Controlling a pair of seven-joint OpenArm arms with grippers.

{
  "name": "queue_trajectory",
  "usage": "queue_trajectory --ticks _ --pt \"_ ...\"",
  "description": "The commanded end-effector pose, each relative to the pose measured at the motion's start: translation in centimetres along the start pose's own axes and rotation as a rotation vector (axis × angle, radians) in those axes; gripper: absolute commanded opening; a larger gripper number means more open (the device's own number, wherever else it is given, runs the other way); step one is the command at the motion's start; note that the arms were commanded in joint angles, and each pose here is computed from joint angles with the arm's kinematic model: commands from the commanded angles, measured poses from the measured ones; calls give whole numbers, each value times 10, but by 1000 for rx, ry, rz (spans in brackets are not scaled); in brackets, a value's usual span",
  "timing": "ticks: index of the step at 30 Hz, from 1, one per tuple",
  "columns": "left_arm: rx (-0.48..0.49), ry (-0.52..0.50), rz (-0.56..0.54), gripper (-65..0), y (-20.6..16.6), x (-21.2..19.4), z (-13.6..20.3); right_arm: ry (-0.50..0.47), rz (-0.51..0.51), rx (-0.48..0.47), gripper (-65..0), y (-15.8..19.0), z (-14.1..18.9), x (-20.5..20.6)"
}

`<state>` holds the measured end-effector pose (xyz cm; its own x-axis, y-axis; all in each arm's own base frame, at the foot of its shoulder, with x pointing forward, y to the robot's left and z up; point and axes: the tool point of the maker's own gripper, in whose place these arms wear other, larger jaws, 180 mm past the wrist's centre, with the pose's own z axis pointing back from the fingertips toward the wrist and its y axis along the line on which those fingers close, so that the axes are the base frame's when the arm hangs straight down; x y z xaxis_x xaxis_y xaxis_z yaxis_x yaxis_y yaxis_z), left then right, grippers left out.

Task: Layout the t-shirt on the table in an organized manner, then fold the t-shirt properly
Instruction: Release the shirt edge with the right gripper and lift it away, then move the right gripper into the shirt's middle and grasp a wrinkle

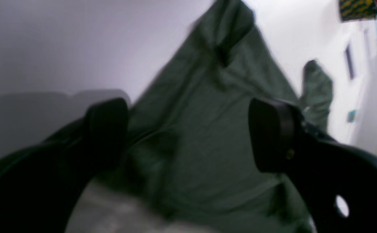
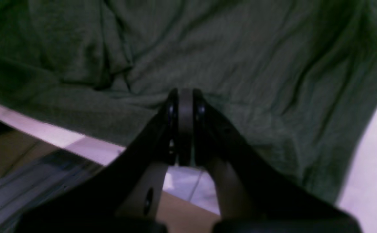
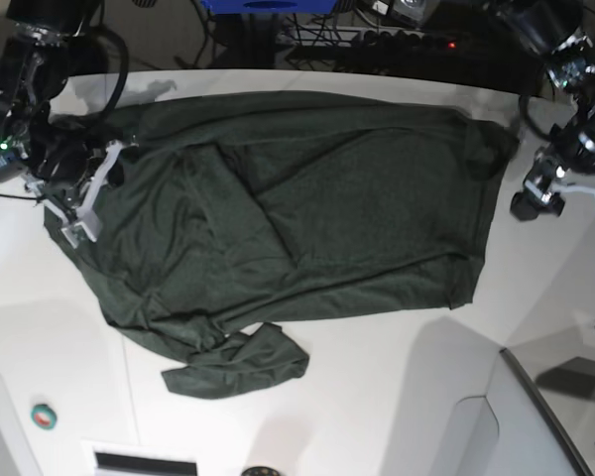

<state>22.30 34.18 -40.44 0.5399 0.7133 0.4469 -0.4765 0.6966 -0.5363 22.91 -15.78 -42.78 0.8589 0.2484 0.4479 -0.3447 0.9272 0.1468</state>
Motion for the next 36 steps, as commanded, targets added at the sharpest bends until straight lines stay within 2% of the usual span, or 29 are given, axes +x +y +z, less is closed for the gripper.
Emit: queue_trajectory --ticks 1,3,5,7,11,14,16,18,20,22,27,29,34,36 --pt "27 -29 -47 -95 8 13 15 -61 44 -3 -644 6 9 18" --pt "85 -53 -122 -102 29 14 36 -98 127 12 -642 28 17 29" --pt "133 -87 -209 -173 53 12 57 -158 227 66 -642 64 20 42" --pt "205 -122 -288 -311 80 11 77 -194 353 108 -641 103 20 49" --pt "353 -145 -402 -638 121 1 102 -181 493 185 -641 180 2 47" --pt "418 -118 -432 -650 139 -16 107 -172 600 298 -630 238 -3 40" --pt "444 -97 -442 -650 147 -24 108 -175 602 346 -590 272 -7 42" --pt "454 -81 -441 -650 149 -33 107 -155 596 342 -554 293 -19 45" --pt "454 -78 -431 -650 149 -38 106 -133 592 324 -551 301 -32 49" --pt "452 -78 -428 -650 148 -39 106 -141 612 346 -545 318 -40 52" --pt "451 -76 -428 -650 148 -39 105 -79 677 312 -534 311 -68 47" --pt "455 -74 -426 -650 150 -39 106 -60 677 304 -474 306 -73 42" --pt "452 -72 -423 -650 150 -41 105 -35 687 277 -266 288 -78 34" --pt "447 -71 -424 -650 148 -41 103 -24 696 265 -248 280 -80 31"
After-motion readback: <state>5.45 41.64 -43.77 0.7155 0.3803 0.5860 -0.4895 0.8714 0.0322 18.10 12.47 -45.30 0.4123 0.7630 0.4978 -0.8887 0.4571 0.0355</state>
